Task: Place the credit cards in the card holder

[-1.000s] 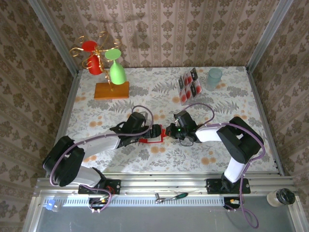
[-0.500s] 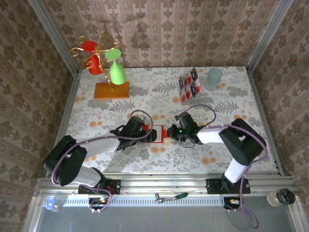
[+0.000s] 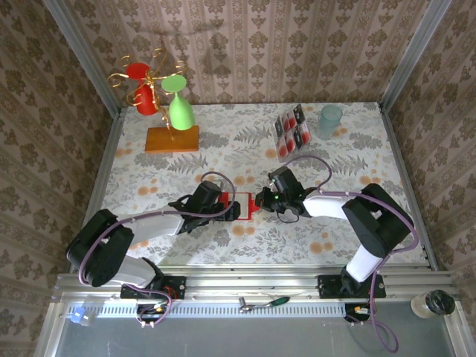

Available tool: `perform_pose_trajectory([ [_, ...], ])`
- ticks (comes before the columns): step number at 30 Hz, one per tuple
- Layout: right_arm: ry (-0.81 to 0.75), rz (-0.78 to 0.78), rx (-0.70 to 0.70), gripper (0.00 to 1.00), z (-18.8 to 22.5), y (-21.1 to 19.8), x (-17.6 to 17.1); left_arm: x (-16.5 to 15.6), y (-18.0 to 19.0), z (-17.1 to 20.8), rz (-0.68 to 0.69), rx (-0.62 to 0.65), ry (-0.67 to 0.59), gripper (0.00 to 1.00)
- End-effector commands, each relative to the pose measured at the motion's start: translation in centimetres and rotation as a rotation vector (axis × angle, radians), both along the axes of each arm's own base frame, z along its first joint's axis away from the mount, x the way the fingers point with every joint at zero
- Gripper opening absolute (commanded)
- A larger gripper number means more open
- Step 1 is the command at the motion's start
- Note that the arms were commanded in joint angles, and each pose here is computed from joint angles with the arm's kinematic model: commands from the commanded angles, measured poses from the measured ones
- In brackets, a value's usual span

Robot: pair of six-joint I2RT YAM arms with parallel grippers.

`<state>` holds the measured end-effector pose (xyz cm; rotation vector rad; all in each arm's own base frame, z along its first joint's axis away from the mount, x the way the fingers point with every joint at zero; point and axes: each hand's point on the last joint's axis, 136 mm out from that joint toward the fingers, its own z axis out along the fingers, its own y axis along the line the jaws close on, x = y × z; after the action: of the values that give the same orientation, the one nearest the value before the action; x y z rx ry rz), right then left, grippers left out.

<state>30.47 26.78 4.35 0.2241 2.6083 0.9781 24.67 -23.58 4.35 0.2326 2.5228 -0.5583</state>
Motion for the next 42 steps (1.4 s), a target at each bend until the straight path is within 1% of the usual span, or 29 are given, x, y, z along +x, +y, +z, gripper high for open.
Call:
perform_pose_trajectory([
  [1,-0.037,0.042,0.01,0.07,2.5,0.9,0.5,0.7,-0.4,1.9,-0.01,-0.01,-0.043,1.0],
  [7,-0.04,0.062,0.003,0.07,2.9,1.9,1.7,0.8,-0.7,1.9,-0.014,-0.01,-0.035,1.0],
  [10,-0.032,0.067,0.001,0.13,2.6,2.4,2.1,0.6,-0.4,1.2,-0.011,0.005,-0.025,1.0],
  [12,-0.028,0.069,-0.004,0.14,2.4,2.8,2.4,0.4,-0.1,0.8,-0.008,0.012,-0.021,1.0],
  [22,0.02,0.087,-0.056,0.14,0.0,3.8,3.0,-0.2,1.3,-1.2,0.021,0.051,-0.009,1.0],
  [34,0.049,0.104,-0.099,0.13,-1.9,4.0,3.2,-0.3,1.1,-1.8,0.014,0.053,-0.001,1.0],
  [42,0.068,0.12,-0.087,0.13,-2.6,4.9,3.0,0.0,0.9,-1.9,0.014,0.055,-0.004,1.0],
])
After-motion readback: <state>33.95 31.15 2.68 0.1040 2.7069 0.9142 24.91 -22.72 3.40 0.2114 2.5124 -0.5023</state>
